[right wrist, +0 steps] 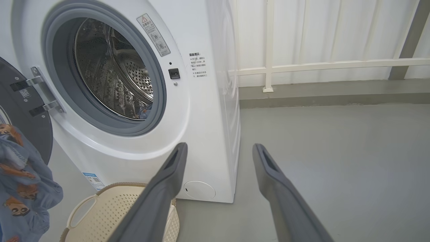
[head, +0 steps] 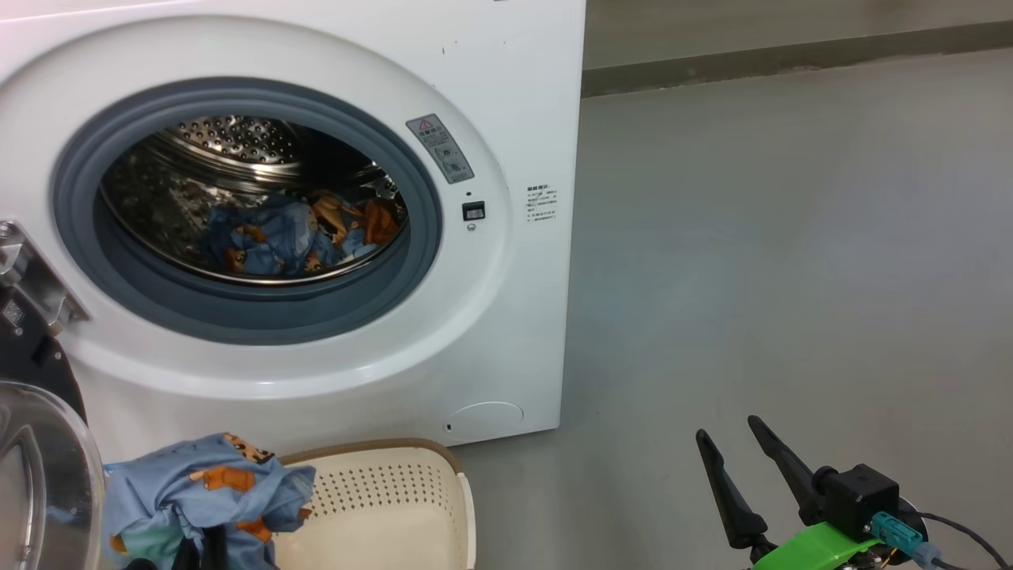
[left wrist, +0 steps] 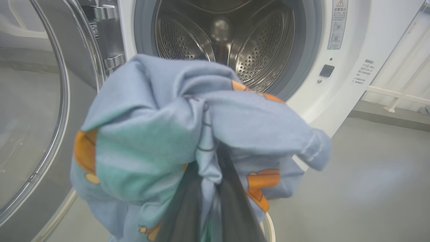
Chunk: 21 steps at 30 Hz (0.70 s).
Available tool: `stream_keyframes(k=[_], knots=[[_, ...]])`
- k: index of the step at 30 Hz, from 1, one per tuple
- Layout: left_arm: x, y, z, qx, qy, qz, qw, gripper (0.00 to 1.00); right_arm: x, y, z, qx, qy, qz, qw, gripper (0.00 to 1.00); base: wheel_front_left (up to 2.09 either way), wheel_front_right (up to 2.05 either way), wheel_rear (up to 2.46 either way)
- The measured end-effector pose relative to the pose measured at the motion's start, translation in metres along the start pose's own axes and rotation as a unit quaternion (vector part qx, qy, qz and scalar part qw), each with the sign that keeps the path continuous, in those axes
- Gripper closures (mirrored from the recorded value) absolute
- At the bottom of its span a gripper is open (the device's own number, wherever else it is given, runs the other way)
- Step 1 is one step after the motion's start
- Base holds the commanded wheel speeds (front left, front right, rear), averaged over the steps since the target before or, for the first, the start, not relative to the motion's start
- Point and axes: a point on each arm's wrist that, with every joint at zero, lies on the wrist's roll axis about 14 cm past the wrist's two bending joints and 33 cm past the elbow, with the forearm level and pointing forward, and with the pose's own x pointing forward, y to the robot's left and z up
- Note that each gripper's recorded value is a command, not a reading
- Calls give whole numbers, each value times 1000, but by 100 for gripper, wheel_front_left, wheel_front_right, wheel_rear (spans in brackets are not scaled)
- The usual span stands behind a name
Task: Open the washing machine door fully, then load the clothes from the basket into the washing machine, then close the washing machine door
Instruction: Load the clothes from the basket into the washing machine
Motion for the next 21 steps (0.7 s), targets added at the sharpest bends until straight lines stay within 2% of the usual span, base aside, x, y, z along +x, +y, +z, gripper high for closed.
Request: stream_keyframes(k=[12,21], knots=[[12,-12,-15,3,23,-20,1000,100,-3,-8,-11,12,14,-22,1000,0,0,0,0],[62,-34,-6,0,7,-50,999,100,2,-14,-20,23,24,-44,998,0,0,0,0]])
